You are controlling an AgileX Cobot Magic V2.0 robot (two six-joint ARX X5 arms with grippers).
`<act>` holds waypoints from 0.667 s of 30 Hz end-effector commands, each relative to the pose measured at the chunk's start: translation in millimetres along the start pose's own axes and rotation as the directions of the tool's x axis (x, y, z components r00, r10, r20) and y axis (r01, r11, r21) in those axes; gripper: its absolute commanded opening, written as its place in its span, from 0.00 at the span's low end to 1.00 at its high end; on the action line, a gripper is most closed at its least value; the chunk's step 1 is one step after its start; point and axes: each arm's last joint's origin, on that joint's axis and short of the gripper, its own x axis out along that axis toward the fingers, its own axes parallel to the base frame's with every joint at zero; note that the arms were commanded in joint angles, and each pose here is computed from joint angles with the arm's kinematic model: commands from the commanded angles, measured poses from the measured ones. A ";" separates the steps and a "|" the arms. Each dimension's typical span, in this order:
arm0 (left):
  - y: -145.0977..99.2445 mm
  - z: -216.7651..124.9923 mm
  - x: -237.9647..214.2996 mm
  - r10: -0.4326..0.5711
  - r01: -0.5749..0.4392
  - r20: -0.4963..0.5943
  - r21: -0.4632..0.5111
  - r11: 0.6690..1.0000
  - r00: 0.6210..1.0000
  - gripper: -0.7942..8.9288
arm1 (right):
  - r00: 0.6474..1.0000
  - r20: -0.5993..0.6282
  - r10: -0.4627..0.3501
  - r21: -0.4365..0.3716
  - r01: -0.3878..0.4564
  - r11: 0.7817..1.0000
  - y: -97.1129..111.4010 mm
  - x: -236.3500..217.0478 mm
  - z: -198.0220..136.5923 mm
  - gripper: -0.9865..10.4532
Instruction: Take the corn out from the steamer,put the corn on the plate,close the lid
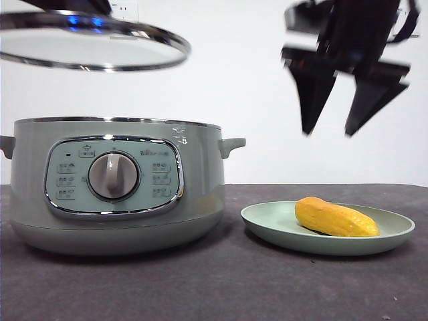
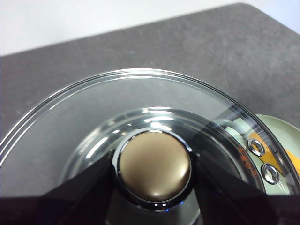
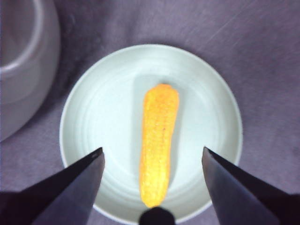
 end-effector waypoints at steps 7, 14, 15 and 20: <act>-9.5 -1.9 40.4 -0.031 0.031 -0.039 -0.001 1.000 0.999 0.07 | 0.994 0.111 -0.004 0.021 0.002 1.000 -5.0 -52.2 -14.6 0.39; -12.6 -11.5 66.1 -0.035 0.035 -0.110 0.001 0.999 0.993 0.07 | 0.990 0.138 -0.005 0.023 0.002 1.000 -6.2 -69.3 -22.0 0.39; -12.6 -12.7 68.4 -0.034 0.035 -0.119 0.001 0.999 0.992 0.07 | 0.990 0.138 -0.006 0.023 0.003 1.000 -6.3 -69.9 -22.4 0.39; -13.2 -15.7 73.4 -0.054 0.053 -0.142 -0.008 0.999 0.988 0.07 | 0.990 0.139 -0.005 0.023 0.002 1.000 -6.3 -70.2 -22.6 0.39</act>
